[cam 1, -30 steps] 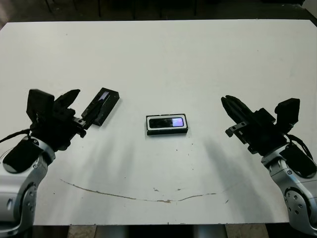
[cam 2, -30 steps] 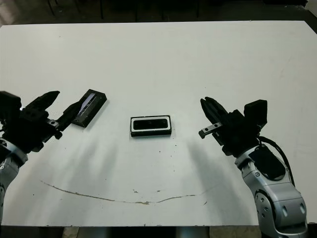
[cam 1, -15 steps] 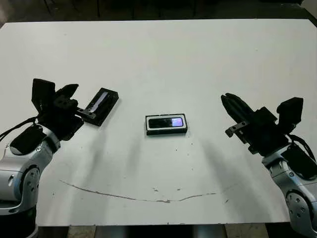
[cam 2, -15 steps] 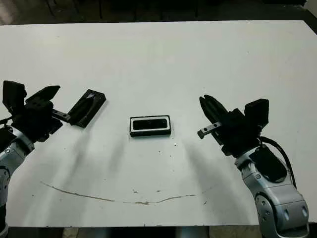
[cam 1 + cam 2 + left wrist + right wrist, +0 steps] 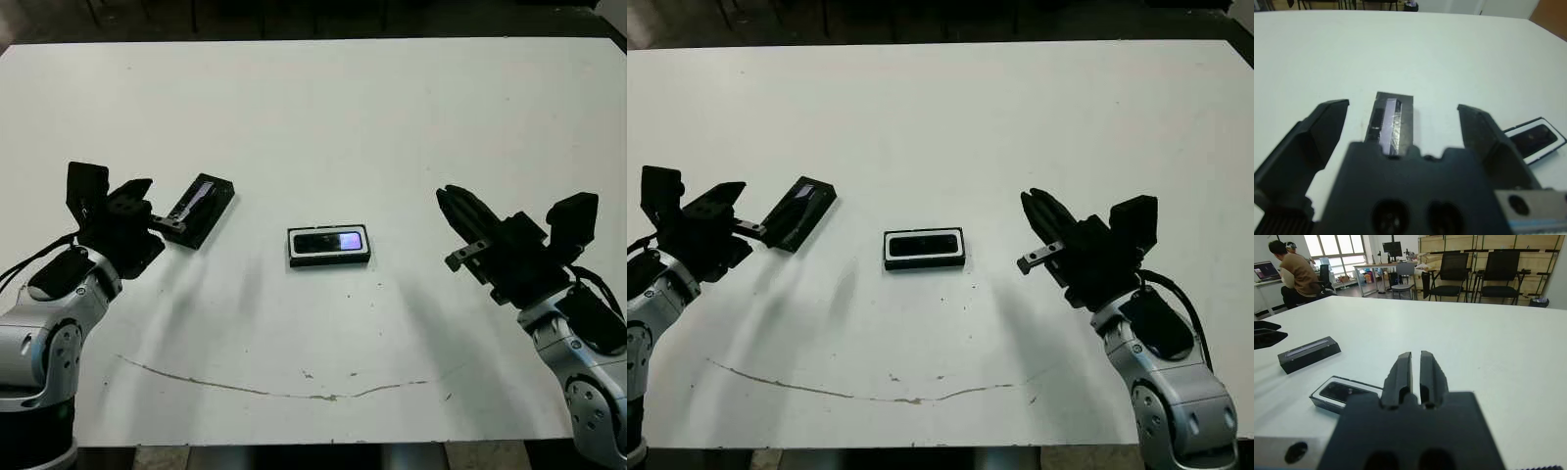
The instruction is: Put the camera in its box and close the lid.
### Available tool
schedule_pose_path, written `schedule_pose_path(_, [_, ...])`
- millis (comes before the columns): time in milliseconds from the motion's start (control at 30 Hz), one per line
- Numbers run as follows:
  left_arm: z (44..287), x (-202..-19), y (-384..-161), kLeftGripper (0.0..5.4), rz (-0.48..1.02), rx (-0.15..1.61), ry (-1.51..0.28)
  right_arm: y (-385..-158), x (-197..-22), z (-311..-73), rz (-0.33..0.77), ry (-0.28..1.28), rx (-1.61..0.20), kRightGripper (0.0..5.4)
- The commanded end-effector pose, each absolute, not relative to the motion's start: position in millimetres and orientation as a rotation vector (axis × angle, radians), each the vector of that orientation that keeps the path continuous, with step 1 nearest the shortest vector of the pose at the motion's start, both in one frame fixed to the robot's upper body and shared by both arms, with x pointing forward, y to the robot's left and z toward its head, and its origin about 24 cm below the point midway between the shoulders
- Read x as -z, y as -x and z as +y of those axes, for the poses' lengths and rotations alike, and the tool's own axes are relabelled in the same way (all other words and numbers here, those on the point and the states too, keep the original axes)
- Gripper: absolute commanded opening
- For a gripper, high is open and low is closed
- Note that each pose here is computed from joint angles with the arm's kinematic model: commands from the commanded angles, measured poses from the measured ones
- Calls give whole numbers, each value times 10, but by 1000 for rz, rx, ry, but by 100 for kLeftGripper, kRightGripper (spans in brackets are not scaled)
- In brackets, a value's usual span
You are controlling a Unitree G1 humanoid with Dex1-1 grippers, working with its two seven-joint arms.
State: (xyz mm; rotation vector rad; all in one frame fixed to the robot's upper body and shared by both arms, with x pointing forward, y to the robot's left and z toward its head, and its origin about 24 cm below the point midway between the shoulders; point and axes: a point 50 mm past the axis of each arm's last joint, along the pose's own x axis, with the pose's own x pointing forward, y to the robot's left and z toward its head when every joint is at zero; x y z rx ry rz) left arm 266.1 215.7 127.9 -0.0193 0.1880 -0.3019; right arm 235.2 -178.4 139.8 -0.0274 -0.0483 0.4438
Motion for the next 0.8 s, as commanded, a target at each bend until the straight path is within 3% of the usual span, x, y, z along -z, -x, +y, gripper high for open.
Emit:
schedule_pose_path(33, [2190, -1184, -2678, 538, 243, 273, 6, -2333, -1377, -1803, -20, 30, -439, 0])
schedule_pose_path(800, [2228, -903, -2644, 538, 377, 244, -42, -2277, -1401, -1786, -46, 8, -469, 0])
